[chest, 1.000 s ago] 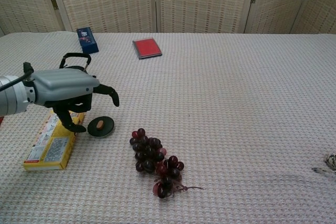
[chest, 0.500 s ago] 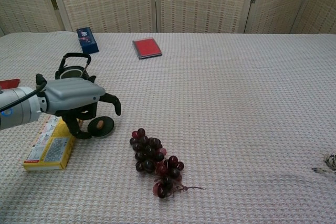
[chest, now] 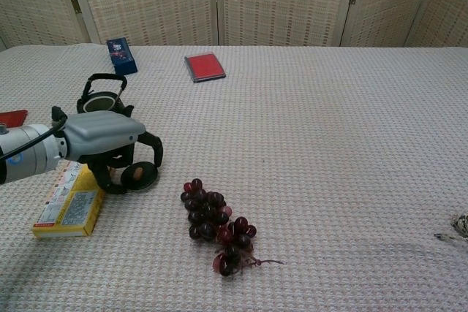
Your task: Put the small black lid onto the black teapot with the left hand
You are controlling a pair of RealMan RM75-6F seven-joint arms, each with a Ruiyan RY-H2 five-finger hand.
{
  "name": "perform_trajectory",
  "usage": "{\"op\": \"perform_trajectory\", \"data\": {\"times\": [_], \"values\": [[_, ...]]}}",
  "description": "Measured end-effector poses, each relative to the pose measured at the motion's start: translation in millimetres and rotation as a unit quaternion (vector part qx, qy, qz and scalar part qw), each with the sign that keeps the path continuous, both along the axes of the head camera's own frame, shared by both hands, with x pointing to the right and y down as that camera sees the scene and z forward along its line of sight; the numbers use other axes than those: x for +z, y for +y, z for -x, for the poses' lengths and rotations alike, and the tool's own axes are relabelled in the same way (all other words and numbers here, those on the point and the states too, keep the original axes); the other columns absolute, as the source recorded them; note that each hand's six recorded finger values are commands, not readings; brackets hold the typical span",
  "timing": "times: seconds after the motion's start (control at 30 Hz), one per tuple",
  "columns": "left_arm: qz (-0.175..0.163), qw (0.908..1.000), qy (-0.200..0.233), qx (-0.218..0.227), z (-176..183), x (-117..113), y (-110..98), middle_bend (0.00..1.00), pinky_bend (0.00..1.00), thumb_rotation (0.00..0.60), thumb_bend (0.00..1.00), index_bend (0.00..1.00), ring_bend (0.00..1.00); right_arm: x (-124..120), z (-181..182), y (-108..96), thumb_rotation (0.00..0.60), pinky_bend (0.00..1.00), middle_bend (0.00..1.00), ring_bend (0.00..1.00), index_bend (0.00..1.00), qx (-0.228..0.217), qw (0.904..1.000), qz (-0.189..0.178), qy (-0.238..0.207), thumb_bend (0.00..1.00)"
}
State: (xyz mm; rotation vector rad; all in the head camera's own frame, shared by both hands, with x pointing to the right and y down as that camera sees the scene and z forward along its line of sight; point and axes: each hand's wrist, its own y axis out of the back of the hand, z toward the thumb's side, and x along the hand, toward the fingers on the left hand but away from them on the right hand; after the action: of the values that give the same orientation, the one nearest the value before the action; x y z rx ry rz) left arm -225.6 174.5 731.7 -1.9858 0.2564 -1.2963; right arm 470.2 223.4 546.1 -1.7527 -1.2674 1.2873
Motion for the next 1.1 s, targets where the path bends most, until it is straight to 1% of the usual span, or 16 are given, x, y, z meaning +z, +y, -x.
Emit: {"op": "perform_trajectory", "data": {"times": [0.17,0.37,0.6,0.7,0.83,0.97,1.1], "values": [[0.001,1.0000,0.006,-0.007,0.5,0.7,-1.3,0.96,1.00,0.600,0.23,0.41,1.00,-0.1,-0.6,0.6,0.600,0.08,0.20,0.30,0.13,0.001,1.0000,-0.001,0.000,0.30],[-0.002,0.9999,0.012,-0.009,2.2,0.4,-3.3,0.96,1.00,0.600,0.31,0.45,1.00,0.0,-0.9,0.8,0.600,0.08,0.20,0.30,0.13,0.001,1.0000,-0.001,-0.001,0.30],[-0.016,0.9995,0.023,-0.015,3.5,-14.2,-11.8,0.96,1.00,0.600,0.32,0.45,1.00,-0.2,-1.4,0.9,0.600,0.08,0.20,0.30,0.13,0.001,1.0000,-0.002,0.000,0.30],[-0.029,0.9988,0.030,-0.025,5.7,-25.2,-23.2,0.96,1.00,0.600,0.32,0.45,1.00,-0.4,-1.1,0.9,0.600,0.08,0.20,0.30,0.13,0.001,1.0000,-0.002,0.000,0.30],[-0.045,0.9974,0.031,-0.047,12.2,-36.1,-44.7,0.96,1.00,0.600,0.32,0.45,1.00,-0.9,-1.3,1.5,0.600,0.08,0.20,0.30,0.13,0.002,1.0000,-0.002,0.000,0.30],[-0.053,0.9957,0.026,-0.072,18.7,-39.2,-64.7,0.96,1.00,0.600,0.32,0.45,1.00,-0.7,-1.6,2.4,0.600,0.08,0.20,0.30,0.13,0.003,1.0000,-0.002,0.000,0.30],[-0.057,0.9940,0.011,-0.092,27.6,-36.9,-82.5,0.96,1.00,0.600,0.32,0.45,1.00,0.0,-1.9,3.0,0.600,0.08,0.20,0.30,0.13,0.004,1.0000,0.000,0.001,0.30]]}}
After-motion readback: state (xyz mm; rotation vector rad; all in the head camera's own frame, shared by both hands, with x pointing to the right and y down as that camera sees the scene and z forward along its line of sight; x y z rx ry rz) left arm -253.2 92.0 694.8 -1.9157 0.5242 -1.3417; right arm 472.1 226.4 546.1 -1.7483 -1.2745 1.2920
